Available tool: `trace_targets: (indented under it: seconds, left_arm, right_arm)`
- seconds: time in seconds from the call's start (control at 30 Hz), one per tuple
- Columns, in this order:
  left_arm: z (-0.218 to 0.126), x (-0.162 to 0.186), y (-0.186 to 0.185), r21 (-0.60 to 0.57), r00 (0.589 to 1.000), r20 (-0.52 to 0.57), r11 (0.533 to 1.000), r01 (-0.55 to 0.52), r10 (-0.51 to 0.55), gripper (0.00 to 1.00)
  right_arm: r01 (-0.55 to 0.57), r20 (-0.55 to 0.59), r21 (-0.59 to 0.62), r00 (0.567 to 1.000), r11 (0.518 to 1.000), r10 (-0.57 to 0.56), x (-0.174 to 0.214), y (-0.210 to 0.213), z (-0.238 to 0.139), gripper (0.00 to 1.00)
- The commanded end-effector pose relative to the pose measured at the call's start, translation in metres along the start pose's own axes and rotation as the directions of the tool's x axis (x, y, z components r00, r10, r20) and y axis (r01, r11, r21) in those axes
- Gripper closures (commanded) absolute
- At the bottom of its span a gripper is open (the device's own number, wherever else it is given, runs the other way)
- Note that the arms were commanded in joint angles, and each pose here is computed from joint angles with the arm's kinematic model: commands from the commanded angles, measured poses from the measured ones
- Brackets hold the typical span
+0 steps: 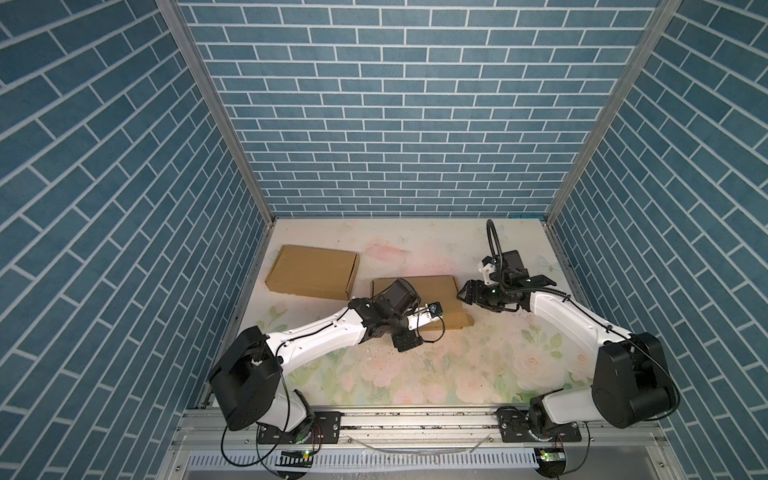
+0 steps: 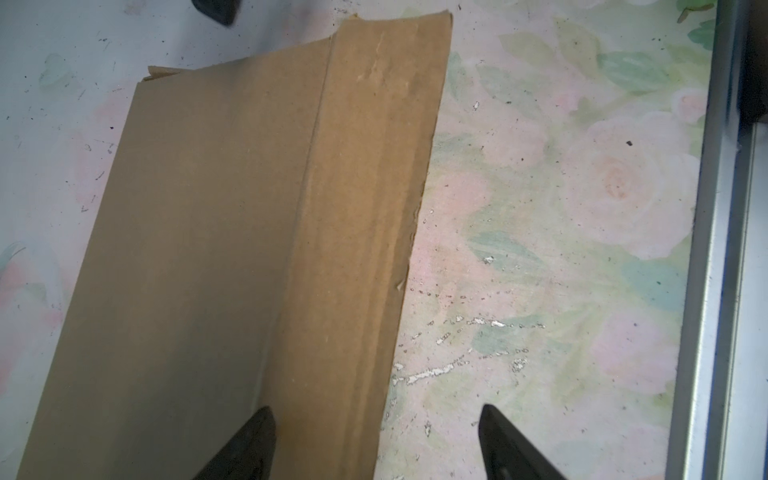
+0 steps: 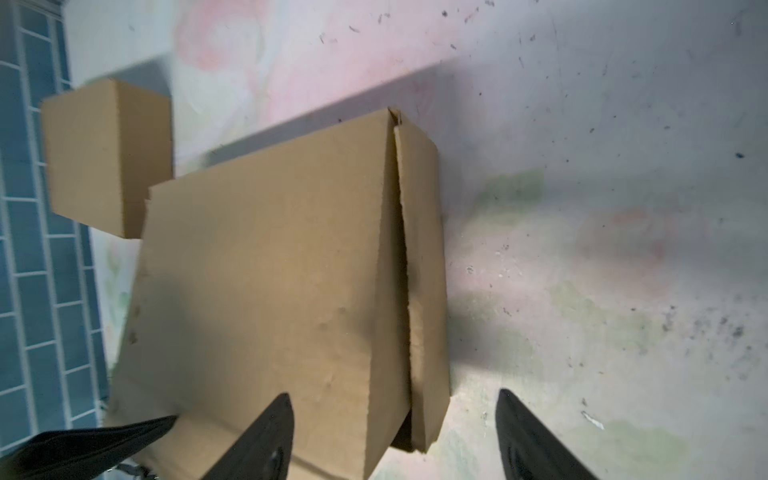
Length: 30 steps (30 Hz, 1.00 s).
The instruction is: Fold the paper box
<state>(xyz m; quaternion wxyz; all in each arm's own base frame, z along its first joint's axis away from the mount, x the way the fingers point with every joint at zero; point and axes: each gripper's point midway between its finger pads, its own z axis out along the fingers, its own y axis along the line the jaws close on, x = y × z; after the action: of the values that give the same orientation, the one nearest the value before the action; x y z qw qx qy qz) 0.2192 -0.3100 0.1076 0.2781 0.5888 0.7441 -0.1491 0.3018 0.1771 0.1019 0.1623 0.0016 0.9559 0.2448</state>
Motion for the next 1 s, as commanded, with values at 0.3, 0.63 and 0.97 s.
trace_targets:
  seconds: [0.3,0.63,0.97]
  left_arm:
    - [0.011,0.007,0.009,-0.061,0.994,0.060,0.994,0.094,-0.090,0.22]
    - [-0.080,0.029,0.111,-0.200,0.748,0.369,0.739,0.644,-0.552,0.32]
    - [-0.054,0.099,0.140,-0.107,0.399,0.338,0.386,0.916,-0.852,0.28]
  right_arm:
    - [0.026,-0.116,0.184,0.993,0.983,-0.004,0.028,-0.045,0.050,0.29]
    - [-0.002,-0.073,-0.062,0.997,0.998,-0.003,0.014,0.002,0.038,0.18]
    - [-0.155,-0.087,-0.314,0.987,0.937,0.134,-0.009,0.015,0.031,0.05]
